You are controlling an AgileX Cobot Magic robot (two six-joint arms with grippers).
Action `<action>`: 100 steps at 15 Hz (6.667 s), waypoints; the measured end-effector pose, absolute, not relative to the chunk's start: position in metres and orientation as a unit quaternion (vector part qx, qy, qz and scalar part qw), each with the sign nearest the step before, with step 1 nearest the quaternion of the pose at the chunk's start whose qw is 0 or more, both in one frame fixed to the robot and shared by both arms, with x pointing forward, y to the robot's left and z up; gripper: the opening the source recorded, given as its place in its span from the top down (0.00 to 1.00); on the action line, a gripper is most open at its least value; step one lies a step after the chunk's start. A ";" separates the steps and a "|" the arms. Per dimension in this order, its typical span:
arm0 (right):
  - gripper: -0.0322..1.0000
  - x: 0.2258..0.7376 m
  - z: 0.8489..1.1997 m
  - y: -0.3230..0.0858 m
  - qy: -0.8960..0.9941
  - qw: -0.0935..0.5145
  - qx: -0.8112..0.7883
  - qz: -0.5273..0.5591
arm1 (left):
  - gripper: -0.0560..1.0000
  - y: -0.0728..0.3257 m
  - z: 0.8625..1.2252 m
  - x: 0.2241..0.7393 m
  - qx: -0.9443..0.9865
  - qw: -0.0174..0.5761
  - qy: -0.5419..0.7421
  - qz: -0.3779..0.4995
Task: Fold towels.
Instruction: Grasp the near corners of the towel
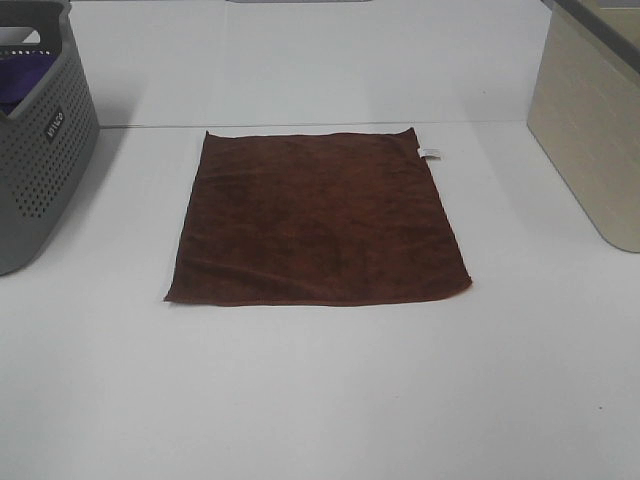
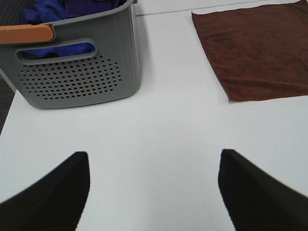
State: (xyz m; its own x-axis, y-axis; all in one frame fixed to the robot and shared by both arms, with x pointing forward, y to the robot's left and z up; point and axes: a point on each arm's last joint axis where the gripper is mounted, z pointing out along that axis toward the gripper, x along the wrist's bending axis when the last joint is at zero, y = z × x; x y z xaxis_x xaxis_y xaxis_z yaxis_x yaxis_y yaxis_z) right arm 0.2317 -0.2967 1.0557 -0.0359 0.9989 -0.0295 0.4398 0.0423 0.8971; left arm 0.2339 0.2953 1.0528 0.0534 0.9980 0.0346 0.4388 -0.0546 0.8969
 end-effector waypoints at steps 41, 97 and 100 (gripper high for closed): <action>0.30 0.232 1.056 -0.297 0.616 0.376 0.584 0.372 | 0.29 0.295 1.053 0.234 0.622 0.373 0.577 0.374; 0.31 0.581 0.871 -0.275 0.652 -0.196 0.694 0.234 | 0.29 0.232 0.856 0.602 0.589 0.301 0.719 -0.214; 0.32 0.588 0.864 -0.273 0.646 -0.202 0.695 0.242 | 0.30 0.226 0.853 0.603 0.589 0.306 0.716 -0.218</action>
